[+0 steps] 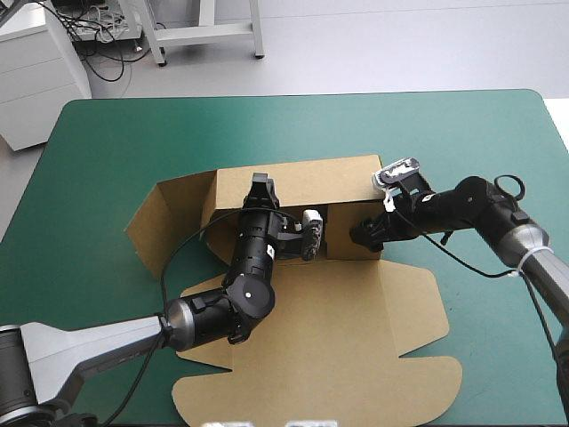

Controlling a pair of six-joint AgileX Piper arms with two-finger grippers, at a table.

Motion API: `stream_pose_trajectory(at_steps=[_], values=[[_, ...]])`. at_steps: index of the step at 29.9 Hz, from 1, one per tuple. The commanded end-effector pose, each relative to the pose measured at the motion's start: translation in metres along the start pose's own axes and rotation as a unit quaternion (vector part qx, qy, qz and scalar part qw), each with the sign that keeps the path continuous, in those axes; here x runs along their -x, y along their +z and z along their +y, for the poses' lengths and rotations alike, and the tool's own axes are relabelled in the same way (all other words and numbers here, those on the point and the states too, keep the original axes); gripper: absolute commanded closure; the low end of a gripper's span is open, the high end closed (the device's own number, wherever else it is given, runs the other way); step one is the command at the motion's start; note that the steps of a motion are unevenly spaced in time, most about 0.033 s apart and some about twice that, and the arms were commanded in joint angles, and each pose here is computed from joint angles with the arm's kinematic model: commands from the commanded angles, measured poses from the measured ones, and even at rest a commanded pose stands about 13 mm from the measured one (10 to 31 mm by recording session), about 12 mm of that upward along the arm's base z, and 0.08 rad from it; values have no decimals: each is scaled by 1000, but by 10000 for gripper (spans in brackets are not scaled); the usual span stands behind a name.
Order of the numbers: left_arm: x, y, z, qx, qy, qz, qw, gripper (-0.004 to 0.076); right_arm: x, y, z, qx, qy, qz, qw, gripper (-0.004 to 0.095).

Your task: Fold the box

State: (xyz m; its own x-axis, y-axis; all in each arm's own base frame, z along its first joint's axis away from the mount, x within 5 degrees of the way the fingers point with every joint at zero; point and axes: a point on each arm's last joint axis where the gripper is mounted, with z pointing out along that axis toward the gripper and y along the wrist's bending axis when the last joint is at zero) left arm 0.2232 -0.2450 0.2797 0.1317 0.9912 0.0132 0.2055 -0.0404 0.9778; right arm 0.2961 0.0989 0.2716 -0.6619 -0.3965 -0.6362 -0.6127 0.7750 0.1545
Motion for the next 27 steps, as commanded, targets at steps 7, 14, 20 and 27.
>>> stream_pose_trajectory(at_steps=[7, 14, 20, 27], values=[[0, -6, 21, 46, -2, -12, 999, 756, 15, -18, 2, -39, 30, -101, 994, 41], [0, -6, 21, 46, -2, -12, 999, 756, 14, -16, 1, -43, 28, -104, 993, 614], [0, -6, 21, 47, -3, -10, 999, 756, 17, -17, 2, -36, 19, -119, 992, 909], [0, -6, 21, 47, -3, -9, 999, 756, 19, -17, 2, -38, 11, -130, 991, 912]])
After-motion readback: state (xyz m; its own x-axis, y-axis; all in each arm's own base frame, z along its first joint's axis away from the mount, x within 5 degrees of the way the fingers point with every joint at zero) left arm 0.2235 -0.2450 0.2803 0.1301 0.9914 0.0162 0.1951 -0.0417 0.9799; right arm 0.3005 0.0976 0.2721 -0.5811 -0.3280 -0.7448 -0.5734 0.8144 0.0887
